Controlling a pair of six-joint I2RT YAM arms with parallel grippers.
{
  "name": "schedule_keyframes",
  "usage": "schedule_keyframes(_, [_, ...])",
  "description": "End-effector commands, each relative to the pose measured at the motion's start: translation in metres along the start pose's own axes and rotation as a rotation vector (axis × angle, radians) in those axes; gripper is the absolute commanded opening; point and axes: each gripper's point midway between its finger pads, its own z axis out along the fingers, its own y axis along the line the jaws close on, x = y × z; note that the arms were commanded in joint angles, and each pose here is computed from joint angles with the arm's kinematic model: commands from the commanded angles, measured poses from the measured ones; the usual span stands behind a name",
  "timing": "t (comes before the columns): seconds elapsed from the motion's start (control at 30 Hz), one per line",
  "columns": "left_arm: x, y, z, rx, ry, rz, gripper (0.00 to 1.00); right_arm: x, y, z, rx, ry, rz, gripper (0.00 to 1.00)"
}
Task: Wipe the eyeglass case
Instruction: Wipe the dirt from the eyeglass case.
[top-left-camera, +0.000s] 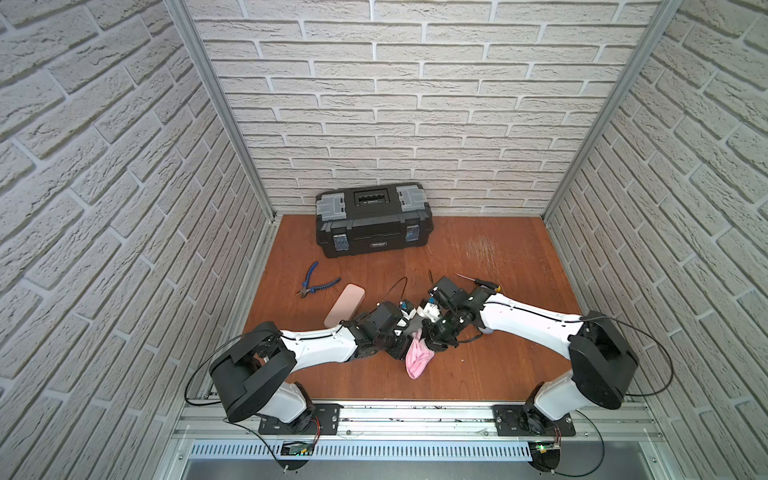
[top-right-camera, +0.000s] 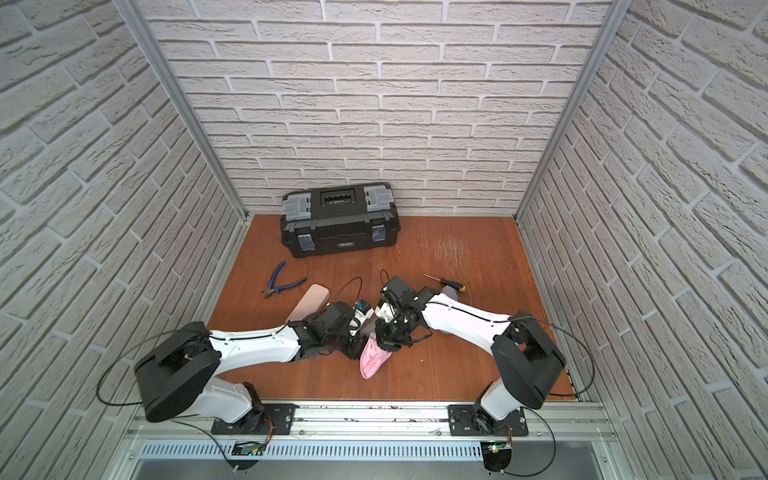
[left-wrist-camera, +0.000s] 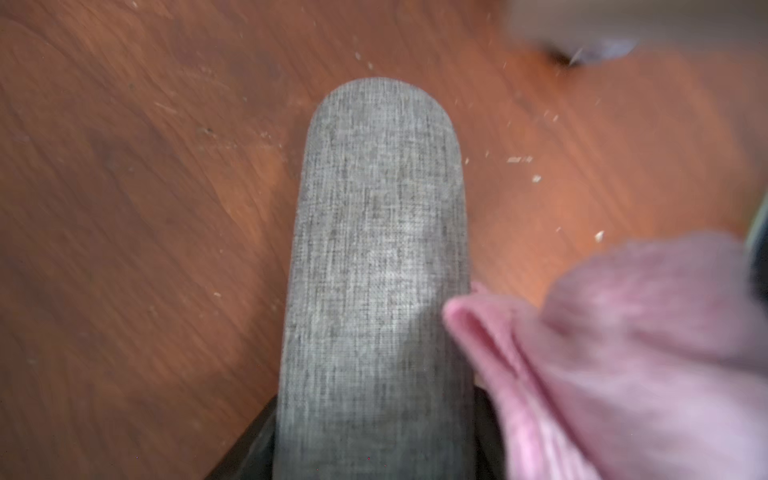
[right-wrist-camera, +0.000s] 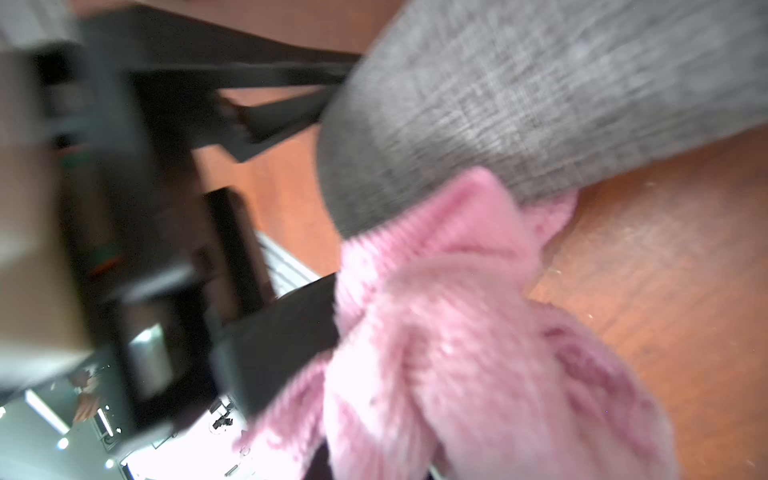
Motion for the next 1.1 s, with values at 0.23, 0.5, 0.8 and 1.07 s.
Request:
schedule_keyframes(0.23, [-0.027,-0.047,-0.002,0.386,-0.016,-0.198,0.14,-0.050,-0.106,-0.081,0.545,-0.234,0.010,0.03])
schedule_keyframes(0.5, [-0.006,-0.029,0.017,0.468,0.044,-0.407,0.12,-0.096,-0.134,-0.097,0.733,-0.307,0.024,0.03])
schedule_keyframes(0.8, [0.009,-0.010,0.021,0.454,0.080,-0.479,0.10,-0.111,-0.146,-0.063,0.683,-0.254,0.076,0.02])
schedule_keyframes(1.07, [0.013,-0.010,0.033,0.472,0.127,-0.481,0.08,-0.106,-0.115,-0.005,0.481,-0.137,-0.010,0.03])
